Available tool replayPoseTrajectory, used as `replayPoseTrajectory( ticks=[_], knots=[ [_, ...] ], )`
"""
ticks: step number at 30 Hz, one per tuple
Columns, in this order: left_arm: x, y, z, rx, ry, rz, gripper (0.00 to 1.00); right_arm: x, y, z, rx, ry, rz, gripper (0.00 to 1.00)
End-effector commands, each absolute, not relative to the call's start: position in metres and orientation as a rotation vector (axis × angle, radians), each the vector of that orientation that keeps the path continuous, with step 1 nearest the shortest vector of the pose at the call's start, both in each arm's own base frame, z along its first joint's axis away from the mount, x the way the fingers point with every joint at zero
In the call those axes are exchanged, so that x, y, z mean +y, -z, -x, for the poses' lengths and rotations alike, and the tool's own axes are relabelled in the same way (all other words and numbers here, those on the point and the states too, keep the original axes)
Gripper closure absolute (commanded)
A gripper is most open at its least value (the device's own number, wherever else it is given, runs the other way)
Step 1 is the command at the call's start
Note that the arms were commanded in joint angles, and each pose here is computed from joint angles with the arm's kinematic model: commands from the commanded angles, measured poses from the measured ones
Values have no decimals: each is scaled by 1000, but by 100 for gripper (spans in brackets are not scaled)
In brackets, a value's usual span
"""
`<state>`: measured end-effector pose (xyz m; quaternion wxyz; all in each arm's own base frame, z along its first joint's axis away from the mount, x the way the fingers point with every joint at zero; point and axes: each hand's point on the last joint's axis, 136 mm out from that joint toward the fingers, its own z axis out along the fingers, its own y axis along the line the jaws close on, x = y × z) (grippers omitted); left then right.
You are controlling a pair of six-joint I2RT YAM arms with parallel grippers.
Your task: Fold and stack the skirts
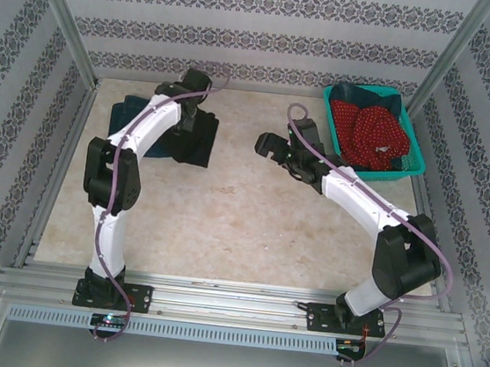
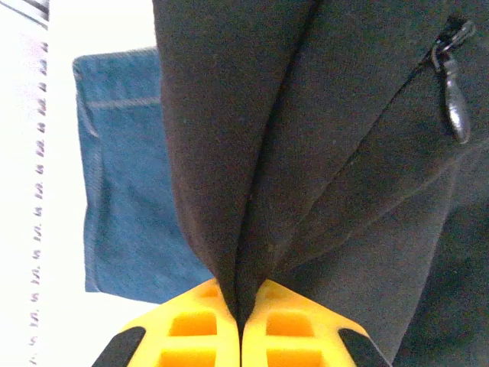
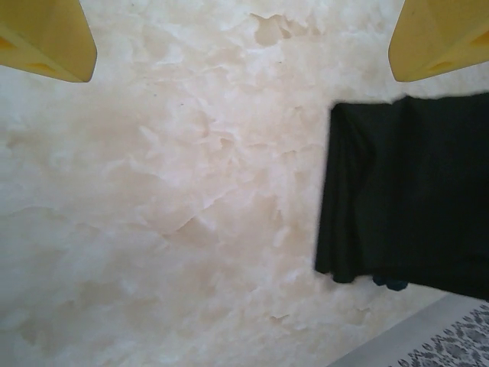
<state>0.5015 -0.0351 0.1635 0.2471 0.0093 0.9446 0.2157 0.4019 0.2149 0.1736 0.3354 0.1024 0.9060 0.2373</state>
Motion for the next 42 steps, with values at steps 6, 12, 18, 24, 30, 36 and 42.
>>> replayPoseTrajectory(
  ticks=[6,12,18,24,30,36,42],
  knots=[
    [22,-196,-525,2592,-465,-37,100,202,-176,-399,2361,-583,-281,2],
    [51,-166,-516,2707,-223,26,100,198,-179,-398,2373,-554,-278,2],
    [84,-130,-499,2814,9,137,100,189,-181,-398,2380,-531,-308,2],
    [109,-107,-485,2844,100,166,100,187,-179,-397,2389,-525,-329,2],
    [132,-119,-485,2767,194,185,100,178,-178,-394,2397,-469,-337,2],
    [135,-113,-488,2769,201,111,100,169,-179,-391,2376,-436,-358,2],
    [165,-130,-495,2745,-15,178,50,157,-178,-386,2360,-395,-376,2]
  ],
)
